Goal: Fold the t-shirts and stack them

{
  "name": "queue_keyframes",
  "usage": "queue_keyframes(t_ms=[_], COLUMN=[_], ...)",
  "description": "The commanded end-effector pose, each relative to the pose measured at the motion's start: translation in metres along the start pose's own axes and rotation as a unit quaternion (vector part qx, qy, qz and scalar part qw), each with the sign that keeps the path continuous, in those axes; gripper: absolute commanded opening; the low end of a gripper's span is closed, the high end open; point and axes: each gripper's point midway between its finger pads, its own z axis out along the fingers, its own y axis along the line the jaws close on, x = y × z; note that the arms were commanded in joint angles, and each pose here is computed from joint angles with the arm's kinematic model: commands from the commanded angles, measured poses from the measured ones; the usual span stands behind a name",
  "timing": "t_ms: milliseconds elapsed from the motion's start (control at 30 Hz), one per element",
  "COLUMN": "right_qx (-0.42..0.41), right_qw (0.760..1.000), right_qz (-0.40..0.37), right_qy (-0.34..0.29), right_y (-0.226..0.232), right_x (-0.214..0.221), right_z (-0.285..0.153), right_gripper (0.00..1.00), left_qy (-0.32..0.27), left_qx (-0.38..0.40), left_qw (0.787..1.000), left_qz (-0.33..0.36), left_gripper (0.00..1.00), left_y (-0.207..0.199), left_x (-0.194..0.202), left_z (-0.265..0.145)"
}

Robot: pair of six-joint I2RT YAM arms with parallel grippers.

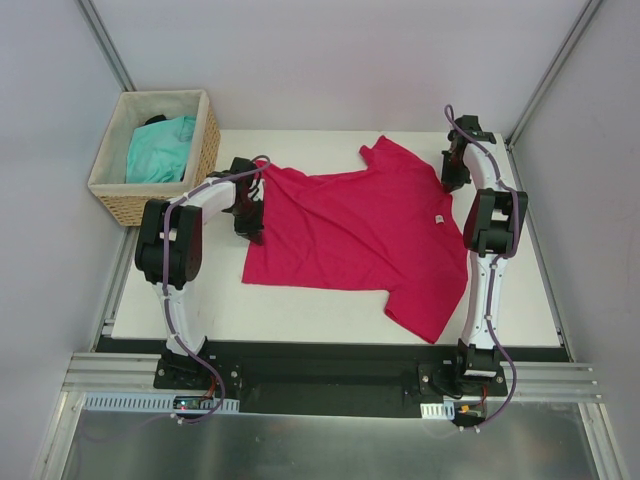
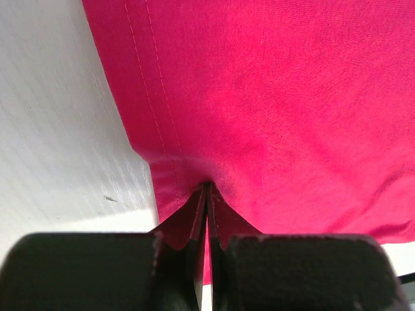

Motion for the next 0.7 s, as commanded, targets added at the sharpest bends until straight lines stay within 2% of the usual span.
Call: queue_keyframes(t_ms=[0, 133, 267, 433, 667], right_qx=[0.019, 0.092, 0.125, 0.103, 0.061], right_qw=[1.0, 0.996, 0.992, 0.993, 0.996], right_qz=[0.004, 0.012, 0.029, 0.052, 0.058], right_qy=[-0.001, 0.0, 0.009, 0.005, -0.01], right_y=[-0.014, -0.047, -0.076, -0.083, -0.067], right_x=[-0.001, -0.002, 0.002, 0.0, -0.007], right_z=[-0.001, -0.008, -0.005, -0.003, -0.002], right_gripper=[0.01, 0.01, 0.01, 0.01, 0.02], left_qy=[0.004, 0.017, 0.024, 0.025, 0.023], left_qx=[-0.014, -0.024, -0.027, -0.028, -0.026], left_qw=[1.0, 1.0, 0.999, 0.999, 0.999], left_qz=[0.004, 0.002, 0.005, 0.006, 0.009], left_gripper=[0.0, 0.0, 0.0, 0.0, 0.0], left_y=[0.003, 0.006, 0.007, 0.007, 0.004], left_x=[-0.001, 0.008, 0.014, 0.017, 0.01], left_z=[0.005, 0.001, -0.004, -0.008, -0.011])
